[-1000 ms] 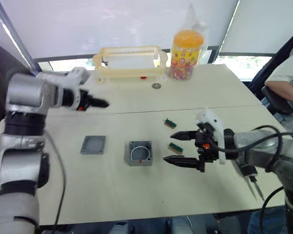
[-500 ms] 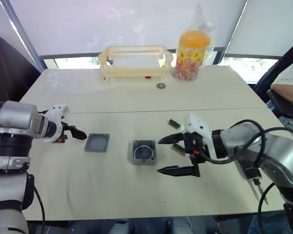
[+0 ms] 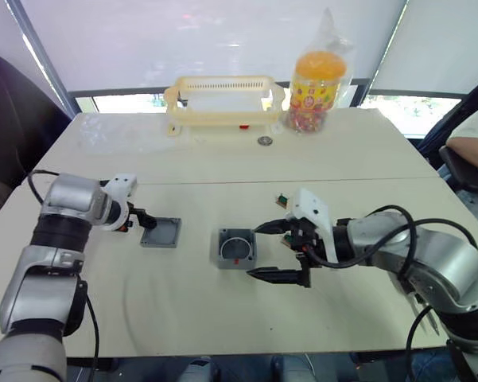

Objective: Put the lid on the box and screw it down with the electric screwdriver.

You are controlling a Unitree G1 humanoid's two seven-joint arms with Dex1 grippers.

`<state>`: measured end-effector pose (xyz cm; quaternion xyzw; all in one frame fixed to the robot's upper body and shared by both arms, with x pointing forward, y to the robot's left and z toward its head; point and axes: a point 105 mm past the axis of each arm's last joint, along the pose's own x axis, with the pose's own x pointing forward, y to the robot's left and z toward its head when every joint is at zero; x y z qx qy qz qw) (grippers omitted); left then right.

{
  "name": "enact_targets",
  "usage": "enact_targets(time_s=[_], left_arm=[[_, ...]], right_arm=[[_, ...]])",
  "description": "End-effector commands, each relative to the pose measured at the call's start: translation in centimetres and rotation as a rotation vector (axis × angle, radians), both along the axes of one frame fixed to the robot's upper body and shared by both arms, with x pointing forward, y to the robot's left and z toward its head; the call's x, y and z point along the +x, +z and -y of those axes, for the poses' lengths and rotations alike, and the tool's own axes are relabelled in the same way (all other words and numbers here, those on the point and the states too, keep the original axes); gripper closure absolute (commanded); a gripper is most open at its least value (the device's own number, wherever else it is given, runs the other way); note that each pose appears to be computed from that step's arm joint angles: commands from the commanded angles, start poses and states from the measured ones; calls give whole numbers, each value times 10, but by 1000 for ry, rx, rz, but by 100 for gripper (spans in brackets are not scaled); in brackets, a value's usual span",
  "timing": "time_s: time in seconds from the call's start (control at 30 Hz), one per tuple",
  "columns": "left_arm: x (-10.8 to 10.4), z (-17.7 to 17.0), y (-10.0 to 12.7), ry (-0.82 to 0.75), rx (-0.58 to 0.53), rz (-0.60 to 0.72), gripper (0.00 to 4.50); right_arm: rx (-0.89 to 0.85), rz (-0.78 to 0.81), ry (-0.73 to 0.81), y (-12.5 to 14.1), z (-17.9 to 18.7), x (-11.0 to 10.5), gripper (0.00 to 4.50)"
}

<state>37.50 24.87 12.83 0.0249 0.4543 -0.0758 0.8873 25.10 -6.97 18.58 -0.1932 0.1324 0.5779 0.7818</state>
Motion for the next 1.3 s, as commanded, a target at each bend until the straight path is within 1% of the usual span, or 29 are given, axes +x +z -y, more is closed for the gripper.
enact_targets(time_s=[0.03,0.13,0.17,0.2,0.27,0.33,0.4,0.47,0.53,0.6,0.67,0.73,0.8,0.9,0.97,1.03,1.1,1.2,1.3], left_arm=[[-5,5,-13,6,-1,-50,240],[-10,11,-15,7,-19,-66,378],[-11,12,-15,10,-25,-68,431],[-12,12,-14,19,-31,-59,447],[-12,12,-12,36,-43,-33,447],[-7,9,2,54,-82,53,447],[-1,3,19,84,-109,163,447],[4,-3,51,114,-191,319,447],[5,-2,72,118,-248,420,447],[5,2,103,90,-299,586,447],[3,8,142,63,-346,805,447],[-3,14,173,44,-347,1003,447],[-10,24,195,18,-337,1162,447],[-18,43,209,-30,-317,1292,447],[-22,57,212,-66,-331,1336,447],[-24,66,209,-91,-347,1352,447],[-24,71,206,-106,-354,1359,447],[-22,75,199,-111,-375,1354,447],[-20,77,196,-110,-385,1353,447]], right_arm=[[31,50,-19,9,-1,-2,0],[36,50,-41,8,1,0,0],[38,50,-47,8,1,1,0],[42,49,-57,7,2,3,0],[48,46,-72,7,5,6,0],[103,39,-101,12,6,12,0],[201,29,-147,24,7,23,0],[315,28,-173,46,7,36,0],[385,15,-192,59,8,46,0],[438,1,-188,72,3,55,0],[496,-26,-183,85,-7,66,0],[536,-47,-189,96,-19,80,0],[558,-53,-196,105,-35,93,0],[569,-52,-209,112,-52,109,0],[575,-44,-223,117,-60,120,0],[575,-31,-230,120,-64,127,0],[578,-21,-226,124,-66,130,0],[618,-25,-181,137,-73,126,0],[626,-36,-169,140,-74,124,0]])
